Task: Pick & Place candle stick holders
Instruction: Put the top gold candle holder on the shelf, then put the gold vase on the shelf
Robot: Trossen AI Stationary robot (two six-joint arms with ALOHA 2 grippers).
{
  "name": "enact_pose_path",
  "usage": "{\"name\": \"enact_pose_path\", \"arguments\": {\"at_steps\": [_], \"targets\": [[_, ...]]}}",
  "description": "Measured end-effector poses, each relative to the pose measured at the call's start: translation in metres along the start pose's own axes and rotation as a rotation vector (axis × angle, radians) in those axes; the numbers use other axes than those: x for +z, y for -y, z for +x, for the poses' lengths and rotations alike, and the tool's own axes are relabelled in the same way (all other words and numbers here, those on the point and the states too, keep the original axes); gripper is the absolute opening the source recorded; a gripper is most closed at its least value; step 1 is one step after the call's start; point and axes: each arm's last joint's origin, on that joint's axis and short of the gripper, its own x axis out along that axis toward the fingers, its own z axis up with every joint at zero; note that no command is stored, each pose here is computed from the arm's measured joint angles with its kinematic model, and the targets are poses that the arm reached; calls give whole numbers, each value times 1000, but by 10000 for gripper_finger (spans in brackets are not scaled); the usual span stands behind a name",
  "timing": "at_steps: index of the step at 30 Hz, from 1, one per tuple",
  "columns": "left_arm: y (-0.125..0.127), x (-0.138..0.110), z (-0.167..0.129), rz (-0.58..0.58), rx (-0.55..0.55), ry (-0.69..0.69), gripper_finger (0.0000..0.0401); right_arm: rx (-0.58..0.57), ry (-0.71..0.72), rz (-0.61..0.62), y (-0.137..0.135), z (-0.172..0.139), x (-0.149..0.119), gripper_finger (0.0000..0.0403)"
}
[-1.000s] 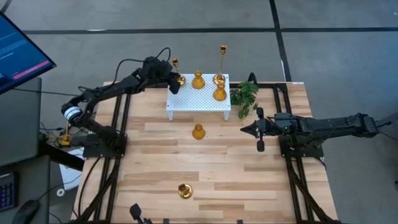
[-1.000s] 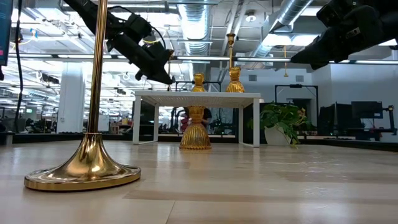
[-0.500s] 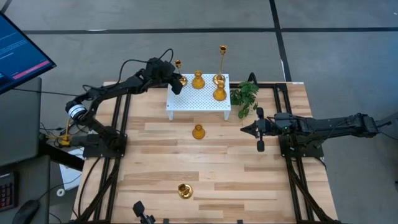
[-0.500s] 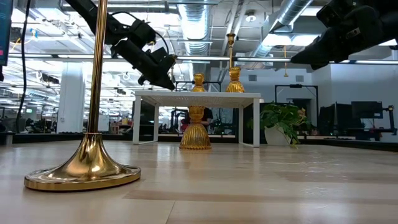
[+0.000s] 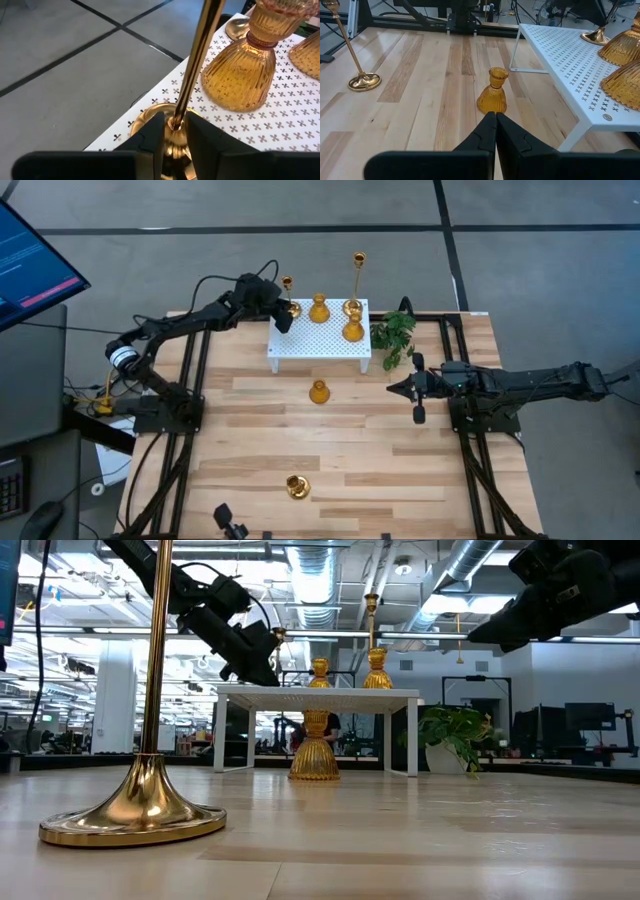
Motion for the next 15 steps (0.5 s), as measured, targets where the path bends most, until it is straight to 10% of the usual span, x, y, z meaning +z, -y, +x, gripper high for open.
{"name": "enact_pose_path", "arguments": {"at_steps": [15], "targets": [[6,27,-74,5,1,76,77,0,0,0,0,0,0,0]]}}
